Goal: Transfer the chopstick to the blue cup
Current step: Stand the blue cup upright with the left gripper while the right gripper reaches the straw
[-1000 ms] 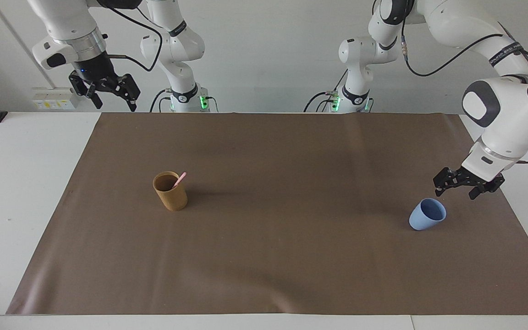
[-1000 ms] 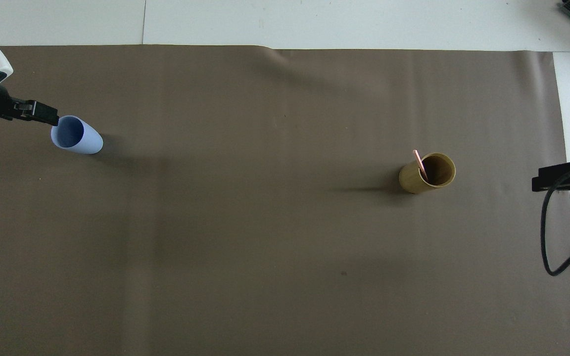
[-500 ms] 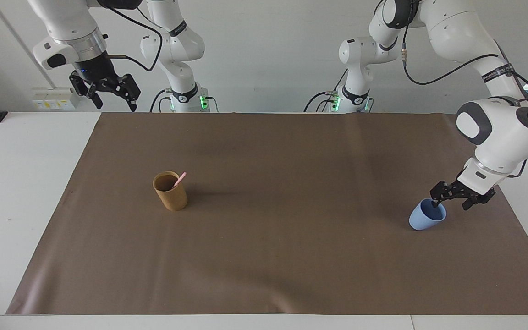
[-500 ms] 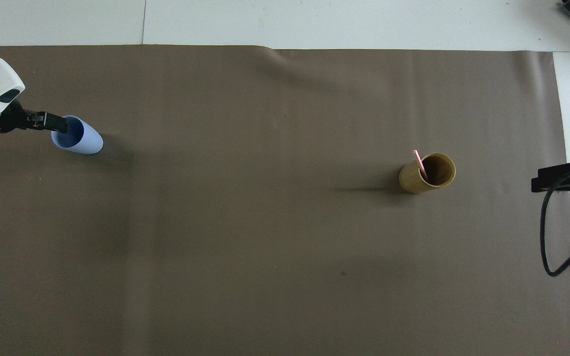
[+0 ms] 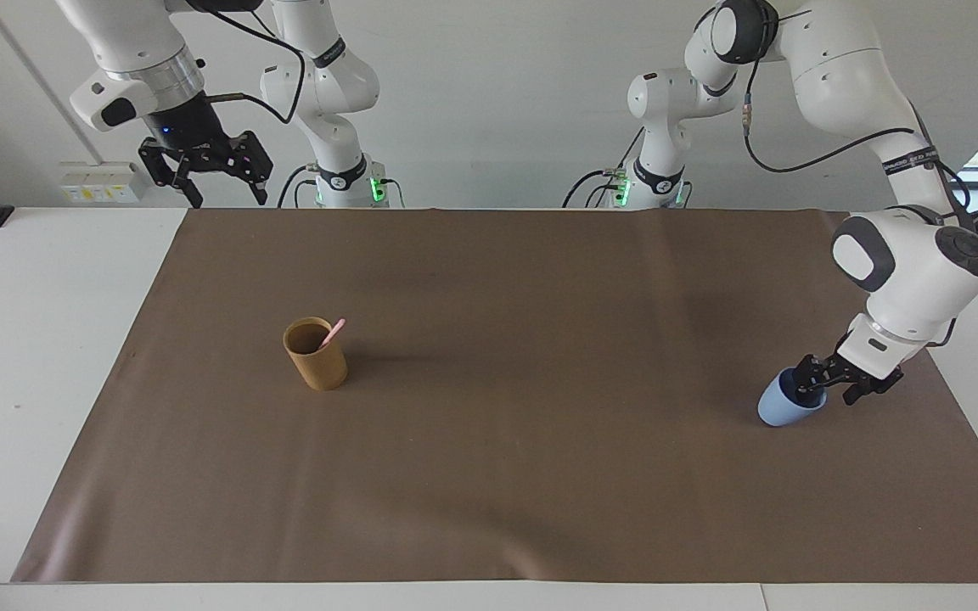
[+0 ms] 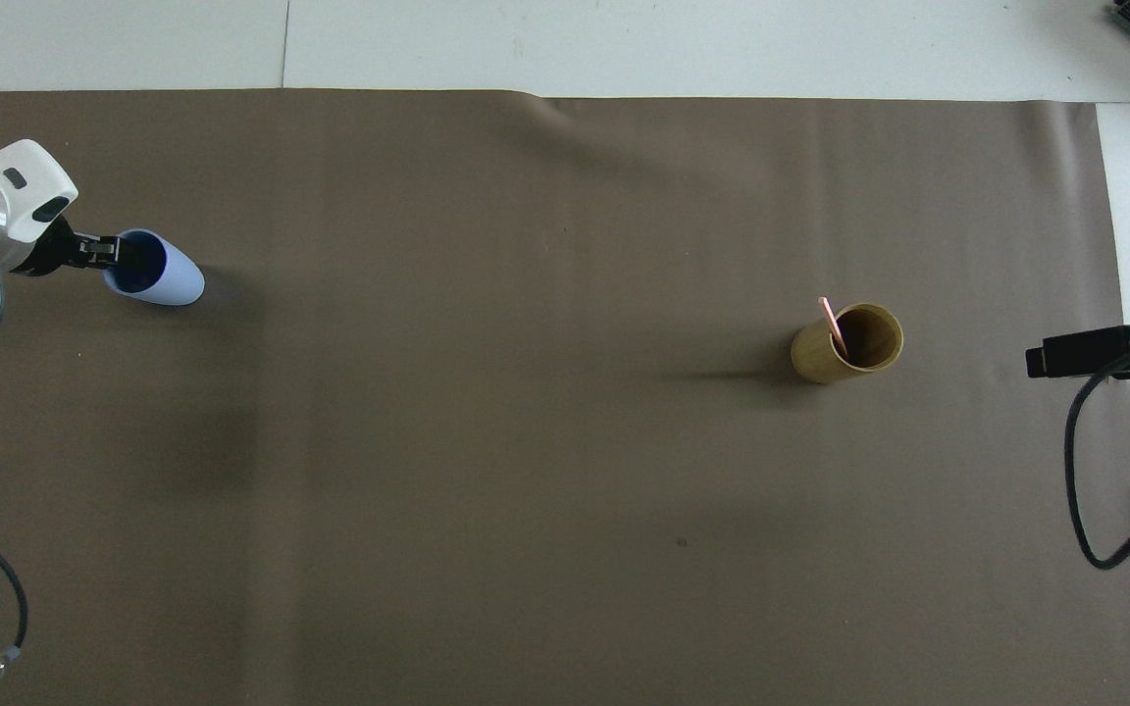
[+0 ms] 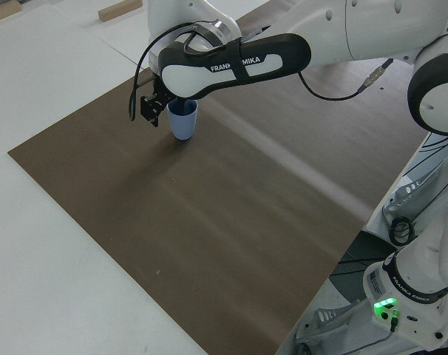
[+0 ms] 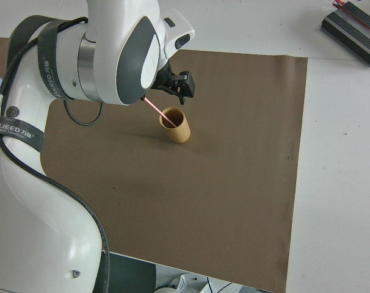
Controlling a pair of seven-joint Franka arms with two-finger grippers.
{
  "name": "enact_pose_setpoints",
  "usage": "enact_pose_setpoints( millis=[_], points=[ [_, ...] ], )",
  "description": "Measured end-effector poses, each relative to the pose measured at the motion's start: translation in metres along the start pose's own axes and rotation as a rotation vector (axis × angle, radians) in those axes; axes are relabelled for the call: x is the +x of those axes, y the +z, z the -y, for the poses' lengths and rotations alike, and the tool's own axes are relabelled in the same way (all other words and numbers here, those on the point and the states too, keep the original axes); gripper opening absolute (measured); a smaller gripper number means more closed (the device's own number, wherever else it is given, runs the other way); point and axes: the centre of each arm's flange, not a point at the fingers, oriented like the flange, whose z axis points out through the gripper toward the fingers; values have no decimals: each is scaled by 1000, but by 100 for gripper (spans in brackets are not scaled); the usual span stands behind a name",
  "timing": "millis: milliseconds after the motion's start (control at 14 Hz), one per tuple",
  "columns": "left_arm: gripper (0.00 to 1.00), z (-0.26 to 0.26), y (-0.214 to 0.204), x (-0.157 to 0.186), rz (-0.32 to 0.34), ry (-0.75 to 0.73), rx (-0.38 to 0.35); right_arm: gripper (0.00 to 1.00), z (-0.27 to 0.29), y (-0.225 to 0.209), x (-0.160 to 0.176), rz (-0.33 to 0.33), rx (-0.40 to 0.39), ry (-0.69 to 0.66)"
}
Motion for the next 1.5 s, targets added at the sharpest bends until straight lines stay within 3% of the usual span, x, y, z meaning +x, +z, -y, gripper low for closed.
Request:
enact_pose_setpoints(
  millis=[357, 643, 786, 1071, 1286, 1500],
  points=[
    [4, -4, 11, -6, -12, -67, -80, 100, 12, 6, 6, -31, 7, -191],
    [4, -28, -33, -7, 13, -30, -115, 100, 23, 27, 20, -129, 49, -388],
    [4, -65, -66, -11, 42, 18, -138, 100, 24, 42, 25, -142, 65, -461],
    [4, -192, -72, -30, 90, 66, -155, 100, 37, 69, 35, -205, 115, -583],
    [4, -283, -58, -48, 122, 41, -153, 100, 49, 102, 48, -205, 114, -736],
    [4, -369, -51, -76, 148, 3, -146, 100, 46, 138, 58, -254, 201, -837]
  ],
)
